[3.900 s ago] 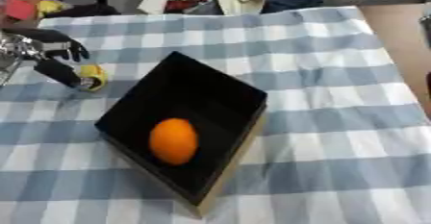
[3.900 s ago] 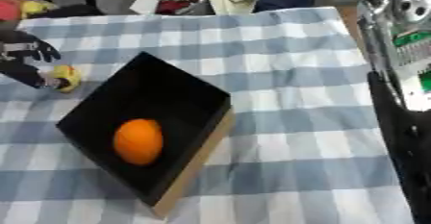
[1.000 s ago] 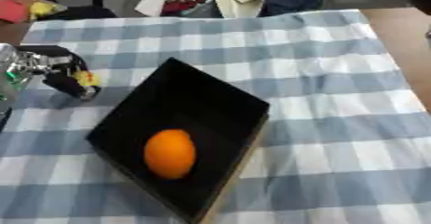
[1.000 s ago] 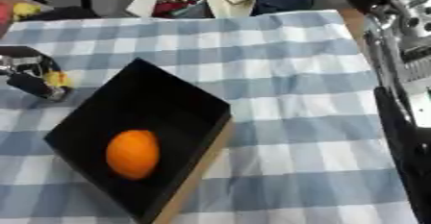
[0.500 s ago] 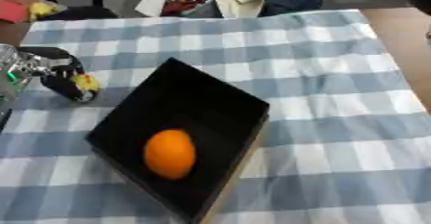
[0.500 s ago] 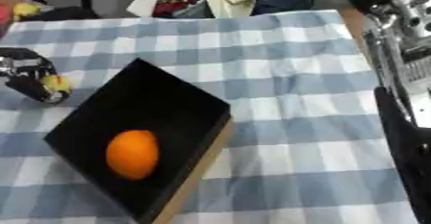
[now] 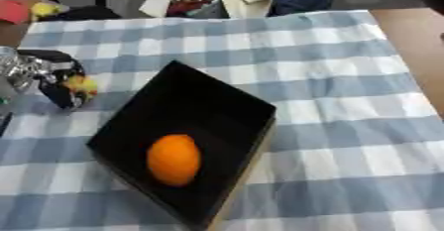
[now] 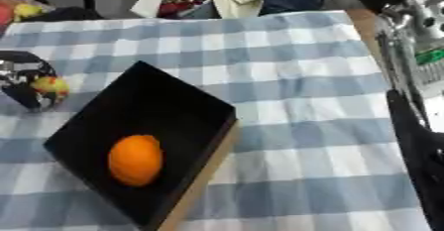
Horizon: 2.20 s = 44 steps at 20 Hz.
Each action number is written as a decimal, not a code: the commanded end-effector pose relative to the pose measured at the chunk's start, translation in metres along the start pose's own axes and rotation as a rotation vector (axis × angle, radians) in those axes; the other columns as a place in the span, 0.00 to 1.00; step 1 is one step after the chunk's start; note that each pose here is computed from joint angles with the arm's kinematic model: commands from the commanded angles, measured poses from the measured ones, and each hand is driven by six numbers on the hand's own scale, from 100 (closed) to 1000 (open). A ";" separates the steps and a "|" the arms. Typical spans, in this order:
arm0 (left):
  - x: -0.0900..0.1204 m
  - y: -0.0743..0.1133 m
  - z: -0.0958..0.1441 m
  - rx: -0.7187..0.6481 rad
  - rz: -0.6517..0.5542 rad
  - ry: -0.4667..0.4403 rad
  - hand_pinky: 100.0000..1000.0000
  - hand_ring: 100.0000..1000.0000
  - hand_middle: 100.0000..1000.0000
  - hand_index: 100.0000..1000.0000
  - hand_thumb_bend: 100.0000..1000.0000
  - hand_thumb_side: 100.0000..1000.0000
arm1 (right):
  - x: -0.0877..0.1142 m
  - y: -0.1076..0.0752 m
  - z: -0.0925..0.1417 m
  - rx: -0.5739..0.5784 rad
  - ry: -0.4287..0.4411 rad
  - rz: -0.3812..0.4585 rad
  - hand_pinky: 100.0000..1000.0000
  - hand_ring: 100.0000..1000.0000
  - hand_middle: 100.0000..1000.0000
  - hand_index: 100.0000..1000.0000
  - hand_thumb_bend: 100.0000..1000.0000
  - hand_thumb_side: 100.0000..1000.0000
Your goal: Pick up objects on the table and place them in the box.
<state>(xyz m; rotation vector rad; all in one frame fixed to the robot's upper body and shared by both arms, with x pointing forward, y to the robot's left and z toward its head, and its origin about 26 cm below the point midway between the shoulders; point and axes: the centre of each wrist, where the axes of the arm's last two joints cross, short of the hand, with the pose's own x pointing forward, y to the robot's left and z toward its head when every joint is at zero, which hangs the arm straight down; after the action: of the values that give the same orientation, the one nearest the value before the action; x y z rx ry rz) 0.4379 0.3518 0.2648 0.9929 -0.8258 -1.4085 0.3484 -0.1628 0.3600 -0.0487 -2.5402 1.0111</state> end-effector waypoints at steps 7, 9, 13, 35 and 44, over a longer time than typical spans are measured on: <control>0.000 0.034 0.029 0.130 0.015 -0.012 0.37 0.56 0.49 0.72 0.00 0.16 | 0.007 -0.003 0.001 -0.018 -0.020 -0.005 0.94 0.85 0.78 0.93 0.00 0.87; 0.004 0.041 0.036 0.171 0.008 -0.023 0.36 0.56 0.48 0.72 0.00 0.16 | 0.007 -0.002 0.002 -0.020 -0.019 -0.007 0.94 0.85 0.78 0.93 0.00 0.86; 0.020 0.060 0.061 0.289 -0.021 -0.089 0.33 0.55 0.47 0.71 0.00 0.23 | 0.008 -0.002 0.002 -0.023 -0.019 -0.008 0.94 0.85 0.78 0.93 0.00 0.86; 0.142 0.031 0.174 0.652 -0.408 -0.717 0.23 0.49 0.41 0.61 0.00 0.23 | 0.009 0.004 0.001 -0.011 -0.026 -0.023 0.94 0.85 0.78 0.93 0.00 0.86; 0.143 0.005 0.158 0.600 -0.350 -0.778 0.21 0.48 0.40 0.60 0.00 0.29 | 0.011 0.005 -0.001 -0.010 -0.034 -0.027 0.94 0.85 0.78 0.93 0.00 0.86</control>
<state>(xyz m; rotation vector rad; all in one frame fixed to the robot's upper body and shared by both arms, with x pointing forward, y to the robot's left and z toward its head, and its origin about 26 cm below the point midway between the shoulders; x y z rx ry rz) 0.3029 0.1964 0.3097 1.0259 -1.7766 -1.9432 0.3449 -0.1584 0.3525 -0.0014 -2.5320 0.9853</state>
